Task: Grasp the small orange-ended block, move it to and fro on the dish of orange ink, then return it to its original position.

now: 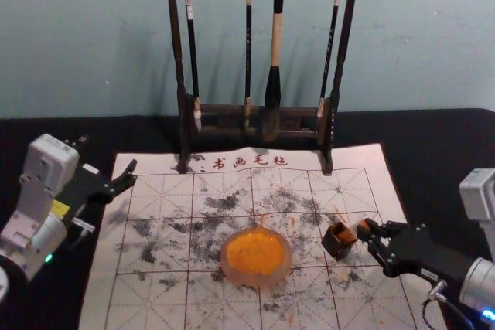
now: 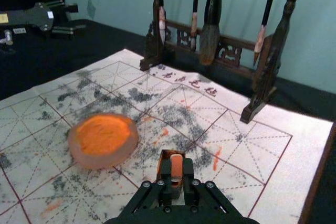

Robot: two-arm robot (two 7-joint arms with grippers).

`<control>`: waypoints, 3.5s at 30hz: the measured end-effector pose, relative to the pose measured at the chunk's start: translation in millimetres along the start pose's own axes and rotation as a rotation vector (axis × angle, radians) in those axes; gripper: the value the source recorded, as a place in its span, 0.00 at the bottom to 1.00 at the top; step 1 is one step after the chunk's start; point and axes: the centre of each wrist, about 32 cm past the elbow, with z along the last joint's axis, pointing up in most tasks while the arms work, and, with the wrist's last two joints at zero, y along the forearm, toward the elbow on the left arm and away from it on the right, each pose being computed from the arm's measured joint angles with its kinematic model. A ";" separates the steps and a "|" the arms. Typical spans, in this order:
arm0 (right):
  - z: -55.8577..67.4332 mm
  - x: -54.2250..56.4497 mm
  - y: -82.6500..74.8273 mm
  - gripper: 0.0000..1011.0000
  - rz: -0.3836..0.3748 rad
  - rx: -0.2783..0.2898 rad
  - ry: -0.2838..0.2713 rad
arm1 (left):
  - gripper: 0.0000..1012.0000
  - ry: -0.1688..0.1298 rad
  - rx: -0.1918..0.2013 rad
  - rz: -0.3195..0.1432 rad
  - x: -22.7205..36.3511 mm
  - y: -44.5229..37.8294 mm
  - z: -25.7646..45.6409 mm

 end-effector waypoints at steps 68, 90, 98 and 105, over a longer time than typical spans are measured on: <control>72.7 -12.0 51.3 0.09 0.351 -0.073 -0.320 | 0.99 0.000 0.000 0.000 0.0 0.0 0.0; 74.6 -15.9 75.0 0.09 0.389 -0.162 -0.403 | 0.99 0.000 0.000 0.000 0.0 0.0 0.0; 77.7 -17.0 82.1 0.09 0.394 -0.172 -0.425 | 0.99 0.000 0.000 0.000 0.0 0.0 0.0; 80.2 -17.9 87.8 0.09 0.398 -0.177 -0.442 | 0.99 0.000 0.000 0.000 0.0 0.0 0.0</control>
